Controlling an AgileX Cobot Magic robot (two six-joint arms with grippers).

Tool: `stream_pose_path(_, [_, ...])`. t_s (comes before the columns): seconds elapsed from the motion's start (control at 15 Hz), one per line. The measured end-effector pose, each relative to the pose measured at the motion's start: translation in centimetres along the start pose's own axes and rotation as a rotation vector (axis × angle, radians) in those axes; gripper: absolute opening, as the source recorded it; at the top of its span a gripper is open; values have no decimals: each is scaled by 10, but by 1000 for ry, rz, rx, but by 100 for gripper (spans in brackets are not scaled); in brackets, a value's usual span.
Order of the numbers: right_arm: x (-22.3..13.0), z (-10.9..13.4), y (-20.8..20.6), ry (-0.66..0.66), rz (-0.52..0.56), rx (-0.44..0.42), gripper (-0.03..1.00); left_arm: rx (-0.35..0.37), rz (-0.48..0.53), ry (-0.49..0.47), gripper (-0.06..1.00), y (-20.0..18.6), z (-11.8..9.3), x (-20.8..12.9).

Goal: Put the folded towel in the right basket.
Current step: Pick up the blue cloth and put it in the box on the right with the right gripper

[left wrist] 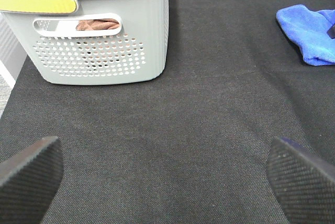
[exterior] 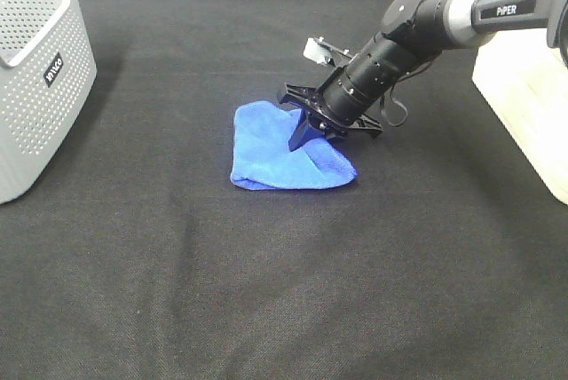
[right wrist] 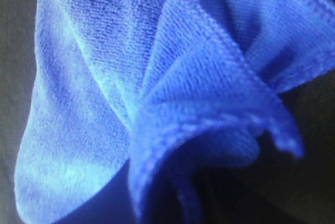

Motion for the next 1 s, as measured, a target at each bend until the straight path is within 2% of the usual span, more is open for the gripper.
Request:
stream_pose_path(0.13, [-2,5,-6,-26,30,-3,21,0,0,0,99,0,0,0])
stream_pose_path(0.2, [-4,20,-23,-68,83,10,21,0,0,0,99,0,0,0])
stream_pose_path(0.33, [3,53,-67,-138,54,42,21,0,0,0,99,0,0,0])
stream_pose_path(0.47, [11,88,-123,-216,-31,31,21,0,0,0,99,0,0,0])
stream_pose_path(0.67, [29,116,-181,-273,-225,29,21,0,0,0,99,0,0,0])
stream_pose_path(0.87, [40,107,-253,-238,-375,45,21,0,0,0,99,0,0,0])
stream_pose_path(1.0, [49,69,-330,-158,-532,24,21,0,0,0,99,0,0,0])
Point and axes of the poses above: a point on each arm's last joint axis where the gripper is mounted, y pointing out along that axis toward the gripper, z along the wrist's bending axis when the last joint is at zero, x = y × z, the point moved 3 cm from there along y, pointing out along that axis toward the gripper, and after that the axes turned 15 degrees about y, right-handed, at the moved point
